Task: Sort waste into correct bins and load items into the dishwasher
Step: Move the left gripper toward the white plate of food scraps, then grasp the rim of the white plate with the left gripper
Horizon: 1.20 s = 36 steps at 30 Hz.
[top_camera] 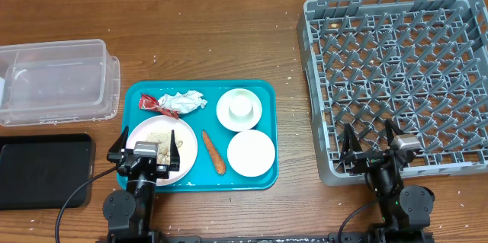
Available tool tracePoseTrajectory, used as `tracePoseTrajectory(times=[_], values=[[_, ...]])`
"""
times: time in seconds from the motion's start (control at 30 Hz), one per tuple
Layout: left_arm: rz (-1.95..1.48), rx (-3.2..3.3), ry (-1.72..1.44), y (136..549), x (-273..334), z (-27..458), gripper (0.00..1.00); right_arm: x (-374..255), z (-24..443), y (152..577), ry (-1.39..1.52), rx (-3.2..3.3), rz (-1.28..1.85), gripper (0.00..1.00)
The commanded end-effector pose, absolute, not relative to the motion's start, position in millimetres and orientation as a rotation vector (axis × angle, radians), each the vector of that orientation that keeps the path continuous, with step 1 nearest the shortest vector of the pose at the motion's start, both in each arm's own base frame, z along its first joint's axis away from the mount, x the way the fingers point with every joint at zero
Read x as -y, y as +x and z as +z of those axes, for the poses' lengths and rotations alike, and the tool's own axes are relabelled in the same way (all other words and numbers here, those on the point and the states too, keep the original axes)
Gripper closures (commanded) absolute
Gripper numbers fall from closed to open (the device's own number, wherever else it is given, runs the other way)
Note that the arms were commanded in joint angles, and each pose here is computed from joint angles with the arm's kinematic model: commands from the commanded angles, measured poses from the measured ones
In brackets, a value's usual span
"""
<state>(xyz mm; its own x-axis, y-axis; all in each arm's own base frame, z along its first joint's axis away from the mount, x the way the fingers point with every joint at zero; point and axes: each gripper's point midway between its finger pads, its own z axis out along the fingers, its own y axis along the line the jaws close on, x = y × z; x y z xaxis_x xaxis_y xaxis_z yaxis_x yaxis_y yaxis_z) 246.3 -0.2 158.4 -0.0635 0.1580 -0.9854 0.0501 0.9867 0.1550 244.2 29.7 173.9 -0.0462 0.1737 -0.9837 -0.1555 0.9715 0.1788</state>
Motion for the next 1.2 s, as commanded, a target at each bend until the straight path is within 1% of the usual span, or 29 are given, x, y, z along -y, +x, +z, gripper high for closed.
tracePoseTrajectory(times=[0.0,0.07,0.1,0.17,0.2,0.37,0.53,0.67,0.73,0.83,0.9,0.93,1.0,1.03,1.17], values=[[0.110,-1.572,0.201,246,3,172,0.00,-27,172,245,0.021,-1.590,0.253,0.00],[-0.143,-1.503,0.332,238,45,183,0.00,-27,172,245,0.021,-1.590,0.253,0.00],[-0.247,-1.451,0.451,229,69,189,0.00,-27,172,245,0.021,-1.590,0.253,0.00],[-0.316,-1.375,0.553,218,87,201,0.01,-27,172,245,0.021,-1.590,0.253,0.00],[-0.330,-1.300,0.593,211,93,215,0.00,-27,172,245,0.021,-1.590,0.253,0.00],[-0.332,-1.255,0.456,208,80,263,0.00,-27,172,245,0.021,-1.590,0.253,0.00],[-0.318,-1.524,0.302,221,61,278,0.00,-27,172,245,0.021,-1.590,0.253,0.00],[-0.380,-1.776,0.337,239,65,287,0.00,-27,172,245,0.021,-1.589,0.253,0.00],[-0.482,-1.856,0.421,248,79,298,0.00,-27,172,245,0.021,-1.590,0.253,0.00],[-0.624,-1.951,0.438,267,90,306,0.00,-27,172,245,0.021,-1.590,0.253,0.00],[-0.638,-2.046,0.390,279,85,297,0.00,-27,172,245,0.021,-1.590,0.253,0.00],[-0.547,-2.235,0.169,289,61,270,0.00,-27,172,245,0.021,-1.590,0.253,0.00],[-0.385,-2.431,-0.064,290,36,233,0.00,-27,172,245,0.021,-1.590,0.253,0.00],[-0.313,-2.551,-0.202,286,30,206,0.00,-27,172,245,0.021,-1.590,0.253,0.00],[-0.354,-2.711,-0.216,288,52,167,0.00,-27,172,245,0.021,-1.590,0.253,0.00]])
